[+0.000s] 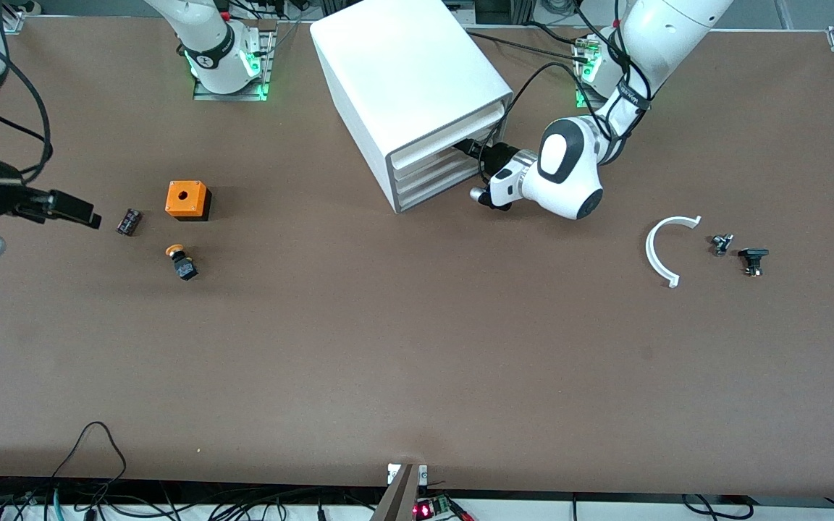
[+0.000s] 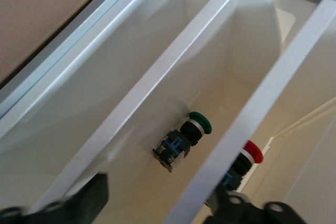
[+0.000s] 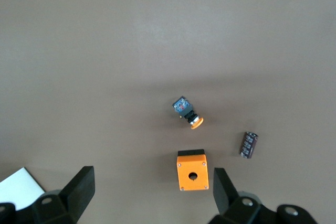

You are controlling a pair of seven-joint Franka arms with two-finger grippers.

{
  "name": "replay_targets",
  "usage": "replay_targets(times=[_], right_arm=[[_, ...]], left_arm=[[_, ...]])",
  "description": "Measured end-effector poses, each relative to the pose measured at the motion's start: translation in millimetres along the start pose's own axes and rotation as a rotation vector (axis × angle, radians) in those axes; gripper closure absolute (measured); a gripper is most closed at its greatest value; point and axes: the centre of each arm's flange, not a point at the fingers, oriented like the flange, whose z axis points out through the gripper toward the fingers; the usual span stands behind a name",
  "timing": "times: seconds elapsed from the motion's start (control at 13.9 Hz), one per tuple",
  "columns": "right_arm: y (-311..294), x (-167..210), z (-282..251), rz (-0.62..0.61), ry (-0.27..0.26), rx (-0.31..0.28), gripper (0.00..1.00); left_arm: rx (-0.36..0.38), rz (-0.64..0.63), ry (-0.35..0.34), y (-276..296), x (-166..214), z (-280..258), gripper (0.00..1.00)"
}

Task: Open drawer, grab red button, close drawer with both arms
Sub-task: 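Pull the drawer open with the left gripper while the right gripper approaches, then release the drawer and withdraw the left gripper while the right gripper reaches over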

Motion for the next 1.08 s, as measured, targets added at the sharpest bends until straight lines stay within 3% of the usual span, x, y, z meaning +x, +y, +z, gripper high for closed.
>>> replay_targets(times=[0.29,0.43,0.72,1.08], right_arm=[[-55.7,6.1,10.7,-0.087,0.047,0.001,0.0],[-87.0,2.7,15.9,-0.135,0.051,0.0,0.0],[-129.3,-3.7,23.3,-0.203,0.061,0.001,0.0],[-206.1,19.6,90.5,-0.394,0.167,0.012,0.0]], left_arm=[[-0.026,0.004,0.022,7.8,-1.2,-10.6,0.64],[-0.035,-0.001,0.065,5.2,1.7,-33.2,0.71],[-0.055,0.021,0.224,-14.4,13.7,-123.2,0.79],[-0.041,0.026,0.303,-17.1,20.4,-155.6,0.77]])
